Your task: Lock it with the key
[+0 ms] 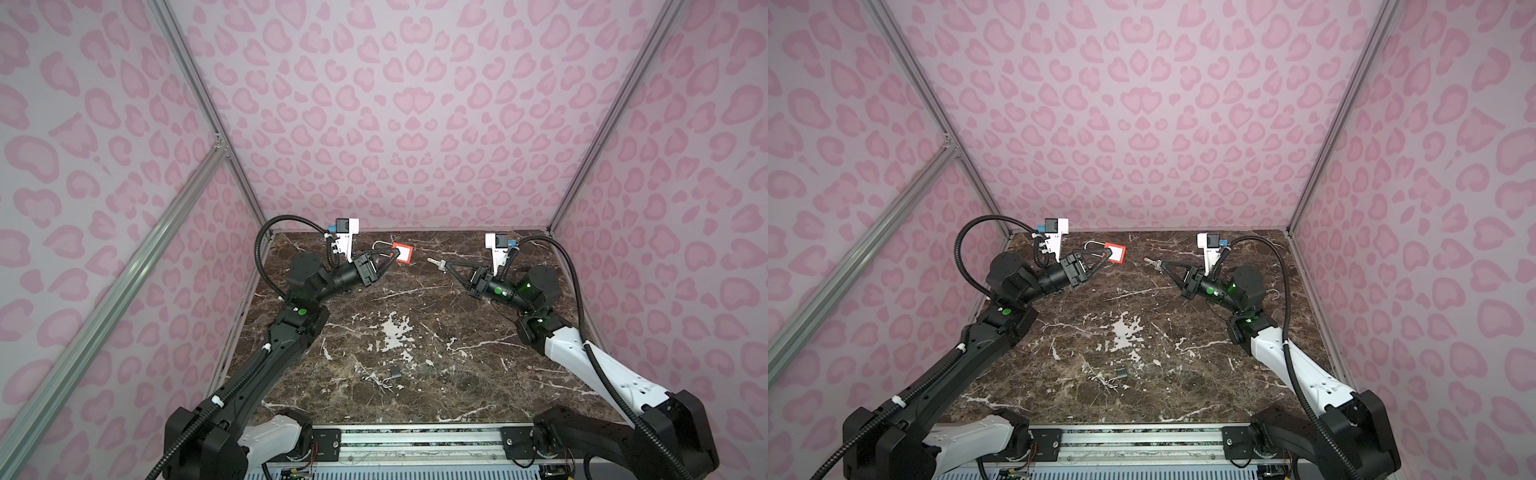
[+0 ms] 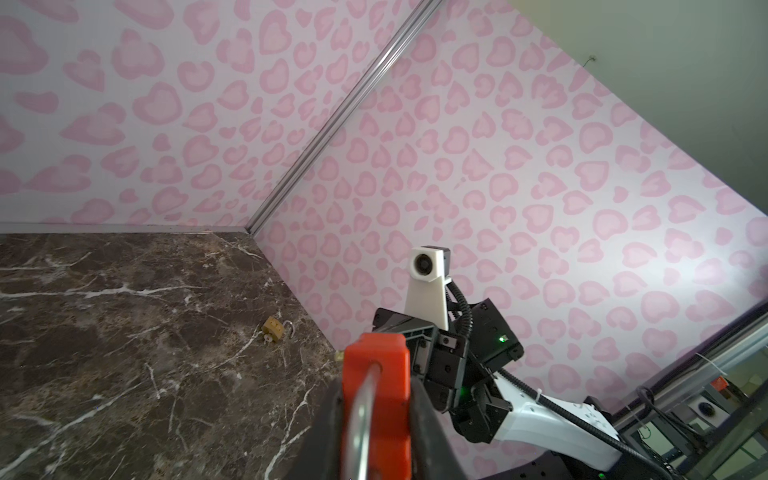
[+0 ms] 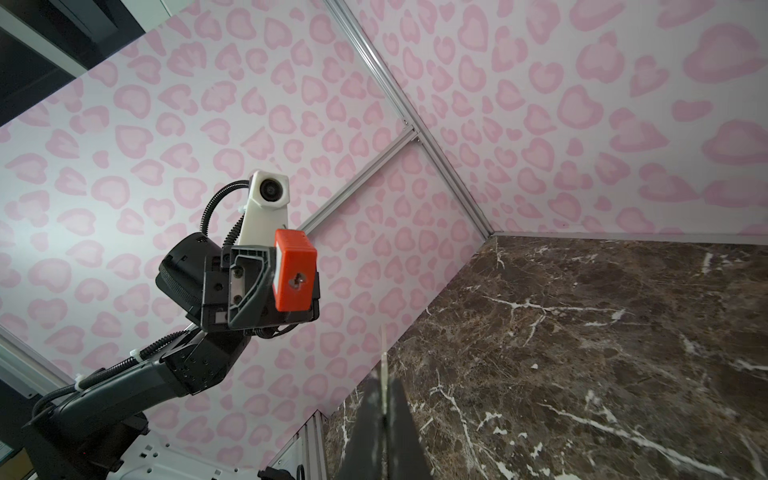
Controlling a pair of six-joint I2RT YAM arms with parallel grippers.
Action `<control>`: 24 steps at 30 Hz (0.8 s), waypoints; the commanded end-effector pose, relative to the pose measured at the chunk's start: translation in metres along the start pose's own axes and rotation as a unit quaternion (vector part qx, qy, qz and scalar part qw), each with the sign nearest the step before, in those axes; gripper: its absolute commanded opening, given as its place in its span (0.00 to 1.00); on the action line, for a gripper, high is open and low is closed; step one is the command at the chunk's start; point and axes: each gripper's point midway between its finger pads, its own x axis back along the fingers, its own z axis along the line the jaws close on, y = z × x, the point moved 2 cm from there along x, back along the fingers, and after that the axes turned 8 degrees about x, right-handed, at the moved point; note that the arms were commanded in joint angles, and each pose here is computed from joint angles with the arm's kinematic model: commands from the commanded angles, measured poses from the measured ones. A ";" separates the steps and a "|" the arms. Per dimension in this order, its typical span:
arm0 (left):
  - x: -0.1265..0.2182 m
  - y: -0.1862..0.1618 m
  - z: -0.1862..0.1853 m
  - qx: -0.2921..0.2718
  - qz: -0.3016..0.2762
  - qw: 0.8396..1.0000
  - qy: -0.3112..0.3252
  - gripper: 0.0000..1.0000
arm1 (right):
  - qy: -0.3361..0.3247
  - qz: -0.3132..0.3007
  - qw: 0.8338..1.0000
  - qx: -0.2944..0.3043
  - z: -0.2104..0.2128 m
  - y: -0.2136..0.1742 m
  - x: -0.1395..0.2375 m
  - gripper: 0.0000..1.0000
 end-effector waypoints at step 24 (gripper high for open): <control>-0.017 -0.168 0.248 0.151 0.279 0.905 0.284 0.03 | -0.061 0.015 0.998 -0.015 -0.026 -0.025 0.031 0.00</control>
